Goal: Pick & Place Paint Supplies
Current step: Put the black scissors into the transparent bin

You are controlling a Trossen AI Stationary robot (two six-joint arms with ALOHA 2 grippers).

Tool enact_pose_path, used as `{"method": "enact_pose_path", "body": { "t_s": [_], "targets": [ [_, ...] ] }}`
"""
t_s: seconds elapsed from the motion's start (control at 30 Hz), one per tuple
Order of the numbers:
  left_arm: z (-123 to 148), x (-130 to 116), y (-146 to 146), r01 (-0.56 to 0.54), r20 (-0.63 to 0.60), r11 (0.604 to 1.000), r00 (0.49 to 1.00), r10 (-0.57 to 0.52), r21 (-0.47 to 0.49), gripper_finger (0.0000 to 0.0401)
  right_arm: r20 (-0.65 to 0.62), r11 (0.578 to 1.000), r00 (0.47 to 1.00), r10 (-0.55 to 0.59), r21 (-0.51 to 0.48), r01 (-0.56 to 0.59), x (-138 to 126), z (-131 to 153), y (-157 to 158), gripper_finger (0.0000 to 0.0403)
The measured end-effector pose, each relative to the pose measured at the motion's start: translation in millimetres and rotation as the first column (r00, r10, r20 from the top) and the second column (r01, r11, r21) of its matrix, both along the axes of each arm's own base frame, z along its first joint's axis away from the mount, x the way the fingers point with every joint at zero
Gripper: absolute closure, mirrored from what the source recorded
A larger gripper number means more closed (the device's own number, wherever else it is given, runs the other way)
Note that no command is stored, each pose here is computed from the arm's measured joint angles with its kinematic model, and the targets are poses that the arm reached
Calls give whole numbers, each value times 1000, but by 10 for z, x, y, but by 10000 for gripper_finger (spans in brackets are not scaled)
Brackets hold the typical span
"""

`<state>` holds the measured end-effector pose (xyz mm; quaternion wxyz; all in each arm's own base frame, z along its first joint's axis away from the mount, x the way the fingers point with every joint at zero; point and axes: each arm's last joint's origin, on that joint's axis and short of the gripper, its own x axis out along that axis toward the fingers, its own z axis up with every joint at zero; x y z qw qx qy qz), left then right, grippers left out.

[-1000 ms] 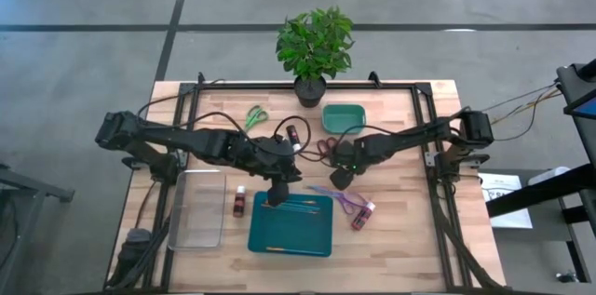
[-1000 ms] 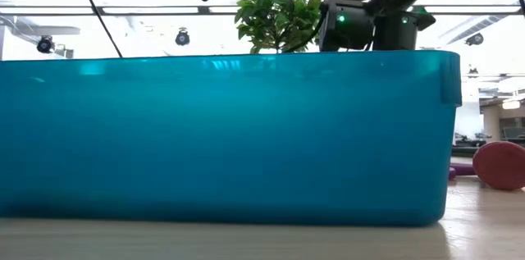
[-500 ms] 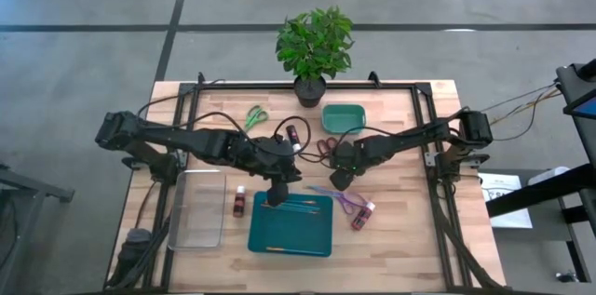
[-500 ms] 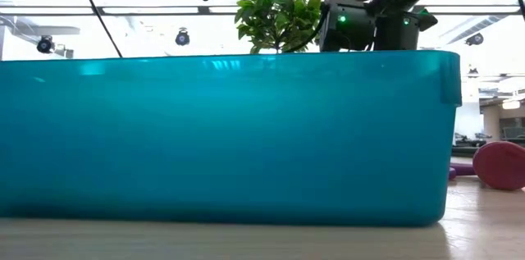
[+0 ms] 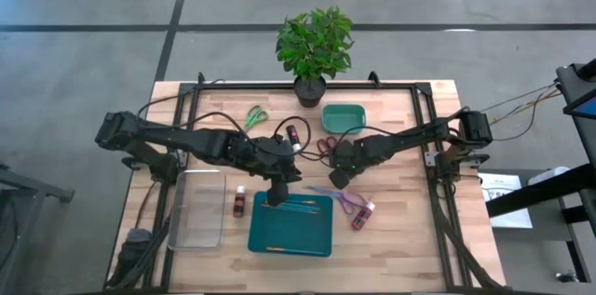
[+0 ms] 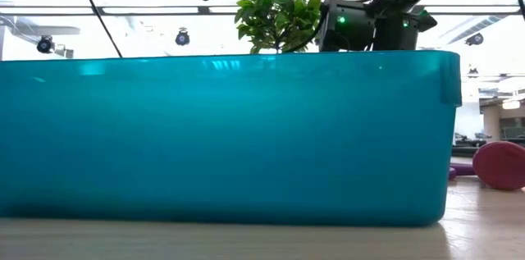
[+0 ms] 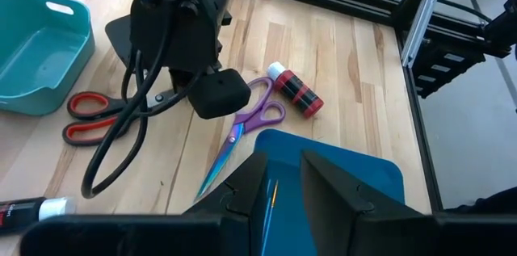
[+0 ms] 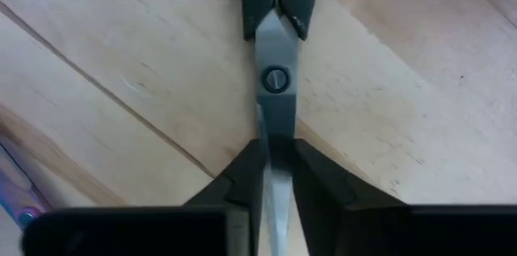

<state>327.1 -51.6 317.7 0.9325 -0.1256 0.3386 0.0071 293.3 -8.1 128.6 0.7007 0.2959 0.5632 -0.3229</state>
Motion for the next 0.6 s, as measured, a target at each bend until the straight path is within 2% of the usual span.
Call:
{"method": "enact_pose_path", "body": {
  "t_s": [0.17, 0.6],
  "targets": [
    [0, 0, 0, 0, 0, 1000, 1000, 0, 0, 316, 24, 1000, 1000, 15, -19, -15, 8, 42, 21, 382],
    [1, 0, -3, 6, 1, 1000, 1000, -6, 6, 316, 130, 1000, 991, 20, -16, -18, -54, 341, 87, 394]
  ]
}}
